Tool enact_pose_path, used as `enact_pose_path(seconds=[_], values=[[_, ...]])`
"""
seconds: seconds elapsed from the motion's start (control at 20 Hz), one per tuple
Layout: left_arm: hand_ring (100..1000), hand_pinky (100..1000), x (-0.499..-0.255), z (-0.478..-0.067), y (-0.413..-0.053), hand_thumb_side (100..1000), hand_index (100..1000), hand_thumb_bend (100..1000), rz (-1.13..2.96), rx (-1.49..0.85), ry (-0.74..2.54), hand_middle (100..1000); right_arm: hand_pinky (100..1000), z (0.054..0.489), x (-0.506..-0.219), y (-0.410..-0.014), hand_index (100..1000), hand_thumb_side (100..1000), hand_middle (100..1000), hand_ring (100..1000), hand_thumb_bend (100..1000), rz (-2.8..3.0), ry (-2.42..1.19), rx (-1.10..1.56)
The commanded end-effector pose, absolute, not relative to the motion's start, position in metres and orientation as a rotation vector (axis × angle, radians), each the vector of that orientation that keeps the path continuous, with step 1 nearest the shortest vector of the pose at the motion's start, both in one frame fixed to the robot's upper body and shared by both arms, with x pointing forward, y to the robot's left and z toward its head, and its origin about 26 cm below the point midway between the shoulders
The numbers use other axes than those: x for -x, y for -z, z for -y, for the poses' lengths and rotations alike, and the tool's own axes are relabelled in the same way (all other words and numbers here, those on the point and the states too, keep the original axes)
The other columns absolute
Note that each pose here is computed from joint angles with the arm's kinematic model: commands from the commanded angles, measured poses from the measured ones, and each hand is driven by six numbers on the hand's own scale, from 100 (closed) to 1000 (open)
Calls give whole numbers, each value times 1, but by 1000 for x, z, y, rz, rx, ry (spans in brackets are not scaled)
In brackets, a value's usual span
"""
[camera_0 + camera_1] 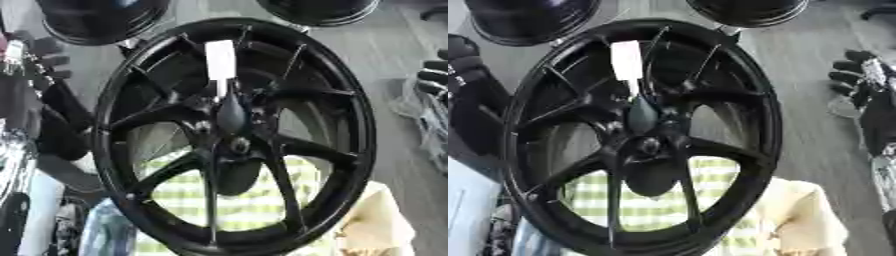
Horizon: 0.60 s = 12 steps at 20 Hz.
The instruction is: Pull the pin out of the wheel hub.
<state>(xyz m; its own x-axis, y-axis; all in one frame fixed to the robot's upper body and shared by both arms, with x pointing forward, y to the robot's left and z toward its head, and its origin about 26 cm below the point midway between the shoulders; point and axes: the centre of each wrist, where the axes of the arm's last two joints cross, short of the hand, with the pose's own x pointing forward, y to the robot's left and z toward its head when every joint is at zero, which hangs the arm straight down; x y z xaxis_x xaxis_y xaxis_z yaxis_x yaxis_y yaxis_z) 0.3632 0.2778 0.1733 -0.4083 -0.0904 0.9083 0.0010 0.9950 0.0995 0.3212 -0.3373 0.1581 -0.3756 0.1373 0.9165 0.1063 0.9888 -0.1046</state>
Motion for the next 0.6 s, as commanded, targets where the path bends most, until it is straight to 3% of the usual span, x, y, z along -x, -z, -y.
enact_pose_path(seconds=[0.05, 0.6], values=[[760, 742, -362, -283, -182, 886, 751, 119, 2016, -83, 116, 703, 825, 340, -321, -168, 830, 767, 726, 783, 100, 1987, -47, 184], [764, 741, -362, -282, -183, 886, 752, 119, 2017, -79, 121, 706, 825, 340, -321, -168, 830, 769, 726, 784, 100, 1984, -47, 186]])
